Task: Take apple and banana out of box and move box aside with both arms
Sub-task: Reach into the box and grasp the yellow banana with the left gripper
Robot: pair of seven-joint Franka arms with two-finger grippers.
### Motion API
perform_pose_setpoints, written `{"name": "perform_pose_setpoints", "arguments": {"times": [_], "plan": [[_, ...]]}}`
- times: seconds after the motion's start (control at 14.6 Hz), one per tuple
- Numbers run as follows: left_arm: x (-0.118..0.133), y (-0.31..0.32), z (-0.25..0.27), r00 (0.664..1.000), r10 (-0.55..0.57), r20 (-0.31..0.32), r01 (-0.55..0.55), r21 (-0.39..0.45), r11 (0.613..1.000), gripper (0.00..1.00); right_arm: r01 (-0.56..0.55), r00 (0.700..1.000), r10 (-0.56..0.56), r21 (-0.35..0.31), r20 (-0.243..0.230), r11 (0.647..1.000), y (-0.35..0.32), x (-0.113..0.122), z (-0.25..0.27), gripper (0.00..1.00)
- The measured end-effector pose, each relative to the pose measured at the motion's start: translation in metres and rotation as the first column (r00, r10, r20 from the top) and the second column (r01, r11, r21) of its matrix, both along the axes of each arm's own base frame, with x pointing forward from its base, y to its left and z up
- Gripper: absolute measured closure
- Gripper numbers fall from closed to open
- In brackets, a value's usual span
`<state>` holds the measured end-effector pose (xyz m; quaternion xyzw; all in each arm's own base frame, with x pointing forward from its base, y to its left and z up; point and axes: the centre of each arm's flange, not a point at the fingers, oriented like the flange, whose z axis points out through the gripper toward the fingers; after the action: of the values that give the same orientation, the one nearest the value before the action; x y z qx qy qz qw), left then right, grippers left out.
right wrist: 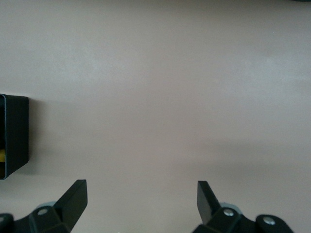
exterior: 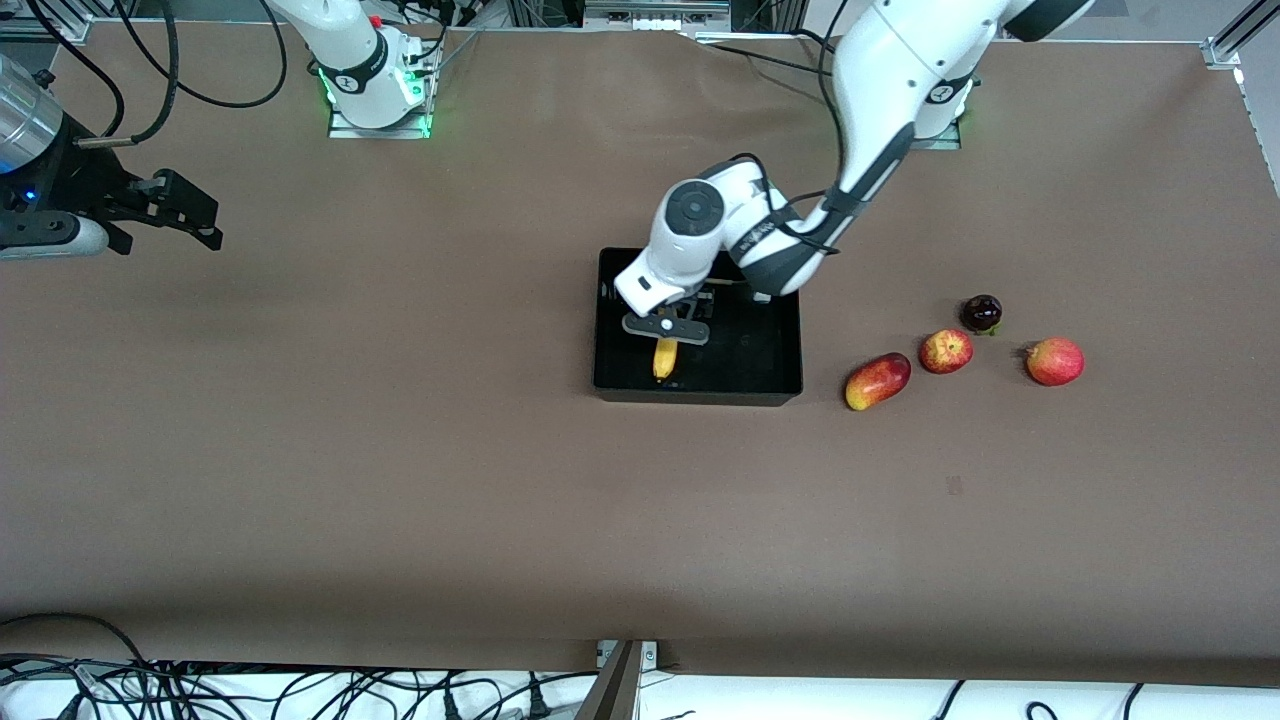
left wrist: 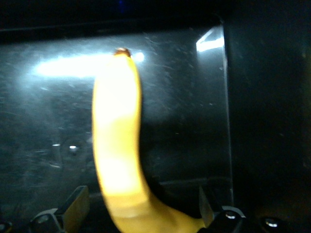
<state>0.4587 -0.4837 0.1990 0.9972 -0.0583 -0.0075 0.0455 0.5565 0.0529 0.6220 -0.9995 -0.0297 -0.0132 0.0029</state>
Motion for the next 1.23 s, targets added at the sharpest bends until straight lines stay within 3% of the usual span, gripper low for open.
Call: {"name": "perform_pose_setpoints", "arguments": {"times": [0.41,0.89,1.23], "plan": [[-0.007,-0.026,-0.028,1.000,0.007,0.024,-0.007,0.024,1.000,0.00,0.001,1.000,-0.001,0.000,0.000,1.000,0.000,0.000,0.000,0.00],[0.005,-0.026,-0.022,0.999,0.014,0.046,-0.014,0.017,1.000,0.64,0.001,1.000,-0.001,0.000,0.000,1.000,0.000,0.000,0.000,0.00],[0.019,-0.016,0.022,0.999,0.003,0.040,-0.007,0.106,0.994,0.64,0.001,1.000,-0.001,0.000,0.000,1.000,-0.001,0.000,0.000,0.00]]}}
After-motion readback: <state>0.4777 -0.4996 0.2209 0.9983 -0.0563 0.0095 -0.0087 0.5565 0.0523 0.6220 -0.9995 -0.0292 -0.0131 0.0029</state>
